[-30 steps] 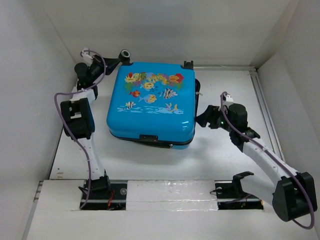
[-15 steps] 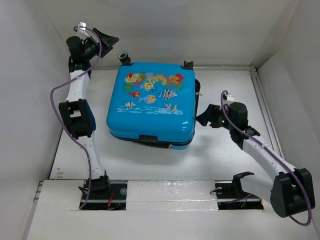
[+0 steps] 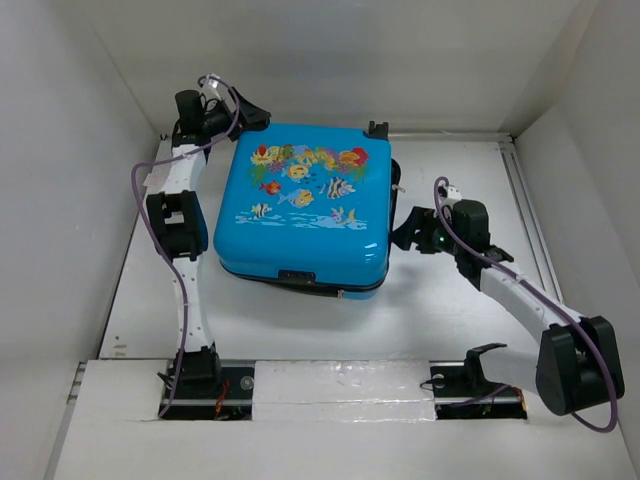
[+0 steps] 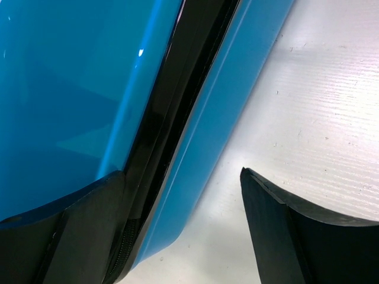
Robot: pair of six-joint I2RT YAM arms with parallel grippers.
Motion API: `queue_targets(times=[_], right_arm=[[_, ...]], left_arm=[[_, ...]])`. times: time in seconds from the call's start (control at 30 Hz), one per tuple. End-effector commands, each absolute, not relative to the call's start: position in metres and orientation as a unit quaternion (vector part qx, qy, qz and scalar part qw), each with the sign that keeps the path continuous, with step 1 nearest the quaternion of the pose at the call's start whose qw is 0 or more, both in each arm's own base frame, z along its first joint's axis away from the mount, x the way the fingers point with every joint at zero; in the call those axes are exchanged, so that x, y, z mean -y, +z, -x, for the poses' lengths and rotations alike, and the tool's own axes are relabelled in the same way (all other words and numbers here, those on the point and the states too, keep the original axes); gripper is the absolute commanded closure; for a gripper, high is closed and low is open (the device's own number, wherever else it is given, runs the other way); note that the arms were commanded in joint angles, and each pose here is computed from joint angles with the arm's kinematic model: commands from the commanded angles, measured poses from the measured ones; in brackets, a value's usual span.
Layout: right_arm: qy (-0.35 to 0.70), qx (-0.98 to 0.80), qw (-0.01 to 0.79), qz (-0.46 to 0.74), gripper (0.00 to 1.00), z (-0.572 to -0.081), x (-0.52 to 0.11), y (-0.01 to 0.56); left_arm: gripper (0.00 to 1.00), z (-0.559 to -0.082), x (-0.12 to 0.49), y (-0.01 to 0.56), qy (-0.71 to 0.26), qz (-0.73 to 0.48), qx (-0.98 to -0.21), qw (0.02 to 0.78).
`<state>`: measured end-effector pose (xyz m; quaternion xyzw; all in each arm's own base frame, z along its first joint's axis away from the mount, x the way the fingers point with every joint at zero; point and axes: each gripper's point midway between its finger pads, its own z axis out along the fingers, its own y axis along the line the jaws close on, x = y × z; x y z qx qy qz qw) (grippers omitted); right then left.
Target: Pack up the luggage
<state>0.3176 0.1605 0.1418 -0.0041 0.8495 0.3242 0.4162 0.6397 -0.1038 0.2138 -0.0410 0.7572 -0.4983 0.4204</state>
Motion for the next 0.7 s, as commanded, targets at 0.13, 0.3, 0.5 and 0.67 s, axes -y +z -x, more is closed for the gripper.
queue_targets(times=[0.13,0.3,0.5,0.67], right_arm=[[0.337,-0.834,0.436,0.033,0.16,-0.329,-0.172,0.152],[0.345,-0.832,0.432,0.039,0.16,-0.33,-0.176,0.15],[0.346,-0.84,0.417,0.038,0.16,-0.327,-0.176,0.139],[0.346,-0.84,0.417,0.038,0.16,-0.331,-0.177,0.135]], left_arm=[[0.0,-0.63,0.137,0.27,-0.565,-0.017,-0.684,0.462],[0.04,-0.631,0.163,0.28,-0.589,-0.038,-0.66,0.465],[0.34,-0.617,0.181,0.303,-0.628,-0.056,-0.613,0.476],[0.86,-0.59,0.182,0.332,-0.654,-0.087,-0.571,0.488]])
